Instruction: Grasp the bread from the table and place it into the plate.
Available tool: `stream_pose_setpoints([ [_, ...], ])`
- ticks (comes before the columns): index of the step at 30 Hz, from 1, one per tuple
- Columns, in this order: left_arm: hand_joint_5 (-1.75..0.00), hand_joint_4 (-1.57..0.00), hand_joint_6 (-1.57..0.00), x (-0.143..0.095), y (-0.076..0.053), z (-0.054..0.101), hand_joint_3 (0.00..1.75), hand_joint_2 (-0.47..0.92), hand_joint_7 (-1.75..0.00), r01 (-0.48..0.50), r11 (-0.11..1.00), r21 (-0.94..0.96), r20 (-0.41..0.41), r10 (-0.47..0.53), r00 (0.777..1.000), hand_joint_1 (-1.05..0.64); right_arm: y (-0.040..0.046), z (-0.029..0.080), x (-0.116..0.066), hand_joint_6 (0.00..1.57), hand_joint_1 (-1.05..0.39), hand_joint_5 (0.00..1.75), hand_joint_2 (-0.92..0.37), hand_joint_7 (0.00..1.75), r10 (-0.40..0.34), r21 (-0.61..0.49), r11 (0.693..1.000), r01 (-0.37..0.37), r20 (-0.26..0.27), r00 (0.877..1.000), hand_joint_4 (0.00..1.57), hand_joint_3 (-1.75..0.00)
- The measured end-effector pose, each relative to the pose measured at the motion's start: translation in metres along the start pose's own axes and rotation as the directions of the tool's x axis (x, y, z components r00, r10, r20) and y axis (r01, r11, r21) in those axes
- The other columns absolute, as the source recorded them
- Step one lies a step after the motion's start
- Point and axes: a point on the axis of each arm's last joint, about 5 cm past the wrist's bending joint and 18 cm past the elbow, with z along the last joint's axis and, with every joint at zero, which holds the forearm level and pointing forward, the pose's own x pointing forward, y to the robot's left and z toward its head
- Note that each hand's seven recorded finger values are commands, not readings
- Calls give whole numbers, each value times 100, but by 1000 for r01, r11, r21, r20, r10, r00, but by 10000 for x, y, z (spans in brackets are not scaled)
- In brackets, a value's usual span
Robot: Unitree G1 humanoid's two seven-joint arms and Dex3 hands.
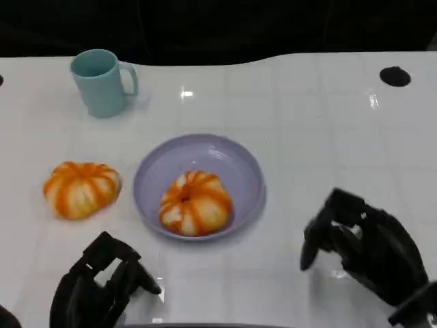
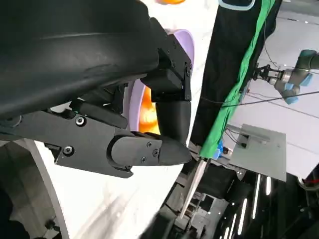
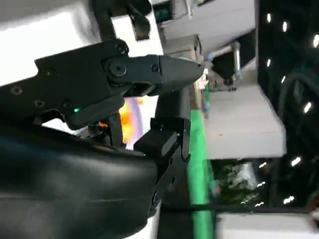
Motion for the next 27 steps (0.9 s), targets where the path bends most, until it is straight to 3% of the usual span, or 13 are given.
stream_pose_setpoints([
  [2,-175,-60,-50,2,1,3,25,92,-151,1,1000,1,1,-1,1000,-52,-5,-22,-106,73,-56,175,-92,172,-23,33,999,24,-38,999,92,-40],
  [7,-175,-59,-49,3,-5,-1,27,92,-150,3,1000,0,0,-3,1000,-51,-6,42,-97,77,-55,175,-92,174,-18,49,999,19,-33,999,97,-39],
  [13,-175,-59,-49,8,9,51,28,92,-150,10,1000,15,11,-11,1000,-51,3,15,-177,78,-54,175,-92,175,-31,140,989,43,-82,996,99,-36],
  [27,-175,-59,-49,2,8,49,28,92,-148,11,1000,15,9,-11,1000,-51,-12,29,-192,77,-54,175,-92,175,-45,132,990,55,-81,996,98,-36],
])
